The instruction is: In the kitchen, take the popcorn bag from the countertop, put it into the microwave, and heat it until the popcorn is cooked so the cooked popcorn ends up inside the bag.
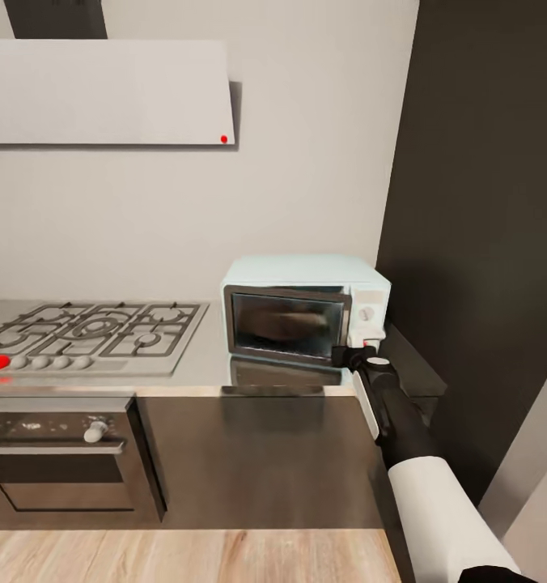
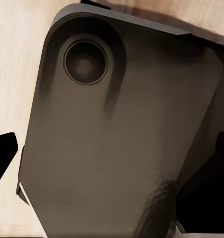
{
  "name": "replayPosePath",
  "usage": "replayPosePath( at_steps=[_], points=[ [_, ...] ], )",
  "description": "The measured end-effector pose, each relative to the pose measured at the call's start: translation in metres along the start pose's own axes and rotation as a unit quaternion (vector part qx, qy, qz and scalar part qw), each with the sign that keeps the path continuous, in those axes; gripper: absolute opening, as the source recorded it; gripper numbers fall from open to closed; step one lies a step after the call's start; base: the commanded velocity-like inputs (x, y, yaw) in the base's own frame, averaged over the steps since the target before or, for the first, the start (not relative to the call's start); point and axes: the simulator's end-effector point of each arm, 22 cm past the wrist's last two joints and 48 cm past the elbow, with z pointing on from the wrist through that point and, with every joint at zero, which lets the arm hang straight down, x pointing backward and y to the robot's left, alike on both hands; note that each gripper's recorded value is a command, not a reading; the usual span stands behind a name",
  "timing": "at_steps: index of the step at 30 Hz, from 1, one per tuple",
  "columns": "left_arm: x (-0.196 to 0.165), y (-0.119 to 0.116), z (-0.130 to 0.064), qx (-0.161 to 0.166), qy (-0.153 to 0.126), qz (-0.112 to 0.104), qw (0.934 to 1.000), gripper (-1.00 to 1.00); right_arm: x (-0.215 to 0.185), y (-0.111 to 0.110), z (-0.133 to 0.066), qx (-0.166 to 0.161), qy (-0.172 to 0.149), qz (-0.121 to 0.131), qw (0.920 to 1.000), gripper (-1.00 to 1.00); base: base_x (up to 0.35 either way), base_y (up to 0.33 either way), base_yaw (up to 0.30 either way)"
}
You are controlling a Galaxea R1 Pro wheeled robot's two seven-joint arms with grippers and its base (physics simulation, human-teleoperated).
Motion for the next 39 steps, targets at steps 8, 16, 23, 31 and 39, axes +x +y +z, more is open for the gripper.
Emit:
replayPosePath(
  at_steps=[8,16,23,31,39],
  points=[
    [0.0,0.0,0.0,0.0,0.0,0.0,1.0,1.0,0.0,0.016,-0.001,-0.028,0.0,-0.012,0.9995,-1.0,-0.248,0.0,0.0],
    [0.0,0.0,0.0,0.0,0.0,0.0,1.0,1.0,0.0,0.027,-0.002,-0.046,0.0,-0.018,0.9988,1.0,-0.102,0.0,0.0],
    [0.0,0.0,0.0,0.0,0.0,0.0,1.0,1.0,0.003,-0.005,0.0,0.01,0.007,-0.012,0.9999,1.0,-0.001,0.0,0.0],
    [0.0,0.0,0.0,0.0,0.0,0.0,1.0,1.0,0.048,0.001,-0.002,-0.006,0.078,-0.015,0.9968,1.0,0.0,0.0,0.0],
    [0.0,0.0,0.0,0.0,-0.001,-0.002,1.0,1.0,0.06,-0.083,-0.001,0.049,0.095,-0.029,0.9939,1.0,0.0,0.0,0.0]
  ],
)
